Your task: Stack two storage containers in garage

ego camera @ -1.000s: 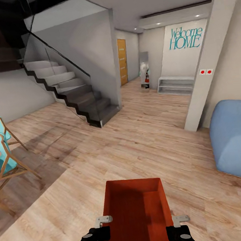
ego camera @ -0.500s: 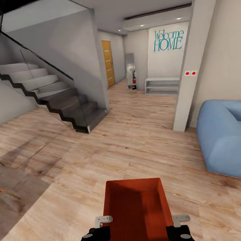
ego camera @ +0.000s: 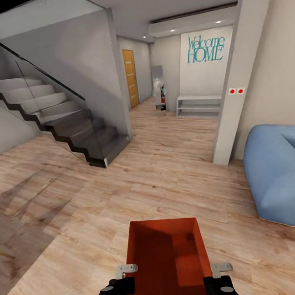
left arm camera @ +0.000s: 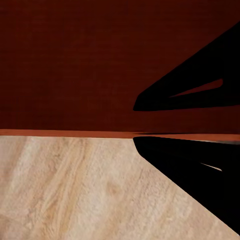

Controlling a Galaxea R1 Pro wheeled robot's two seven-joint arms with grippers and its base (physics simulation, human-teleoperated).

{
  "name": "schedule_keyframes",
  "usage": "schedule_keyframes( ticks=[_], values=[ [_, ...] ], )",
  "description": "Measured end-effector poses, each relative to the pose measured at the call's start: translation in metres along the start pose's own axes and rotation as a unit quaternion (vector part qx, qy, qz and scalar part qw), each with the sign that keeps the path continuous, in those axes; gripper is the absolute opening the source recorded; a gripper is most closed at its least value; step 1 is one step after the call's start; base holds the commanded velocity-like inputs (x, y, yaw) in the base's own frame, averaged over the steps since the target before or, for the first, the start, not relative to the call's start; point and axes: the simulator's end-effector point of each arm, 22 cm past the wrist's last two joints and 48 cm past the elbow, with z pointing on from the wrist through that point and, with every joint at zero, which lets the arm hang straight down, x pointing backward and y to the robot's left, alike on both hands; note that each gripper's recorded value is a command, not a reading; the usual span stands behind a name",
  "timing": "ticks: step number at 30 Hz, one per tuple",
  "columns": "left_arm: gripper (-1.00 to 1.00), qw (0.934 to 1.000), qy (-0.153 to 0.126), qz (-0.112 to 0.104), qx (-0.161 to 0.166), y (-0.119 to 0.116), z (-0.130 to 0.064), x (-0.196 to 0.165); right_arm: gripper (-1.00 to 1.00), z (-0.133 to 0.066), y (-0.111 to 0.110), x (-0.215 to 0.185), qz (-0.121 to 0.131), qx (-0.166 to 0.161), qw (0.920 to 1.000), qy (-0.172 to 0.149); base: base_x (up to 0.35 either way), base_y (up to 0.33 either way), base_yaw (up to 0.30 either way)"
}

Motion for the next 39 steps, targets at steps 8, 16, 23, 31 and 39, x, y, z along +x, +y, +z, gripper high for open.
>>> schedule_keyframes(
  ticks=[8,16,23,31,39],
  values=[
    [-1.00,1.0000,0.000,0.000,0.000,0.0001,0.0000,0.0001,-1.00,0.0000,0.0001,0.0002,0.000,0.000,1.0000,0.000,0.323,0.000,0.000],
    [-1.00,1.0000,0.000,-0.001,0.000,0.0003,0.0000,0.0001,-1.00,-0.0001,0.0003,0.0000,0.000,0.000,1.0000,0.000,0.323,0.000,0.000],
    [-1.00,1.0000,0.000,0.000,0.000,0.0002,0.0000,0.0001,-1.00,0.0000,0.0002,0.0000,0.000,0.000,1.0000,0.000,0.323,0.000,0.000],
    [-1.00,1.0000,0.000,0.000,0.000,0.0002,0.0000,0.0000,-1.00,-0.0001,0.0002,0.0001,0.000,0.000,1.0000,0.000,0.323,0.000,0.000],
    [-1.00,1.0000,0.000,0.000,0.000,0.0002,0.0000,0.0001,-1.00,-0.0001,0.0002,0.0000,0.000,0.000,1.0000,0.000,0.323,0.000,0.000]
  ],
)
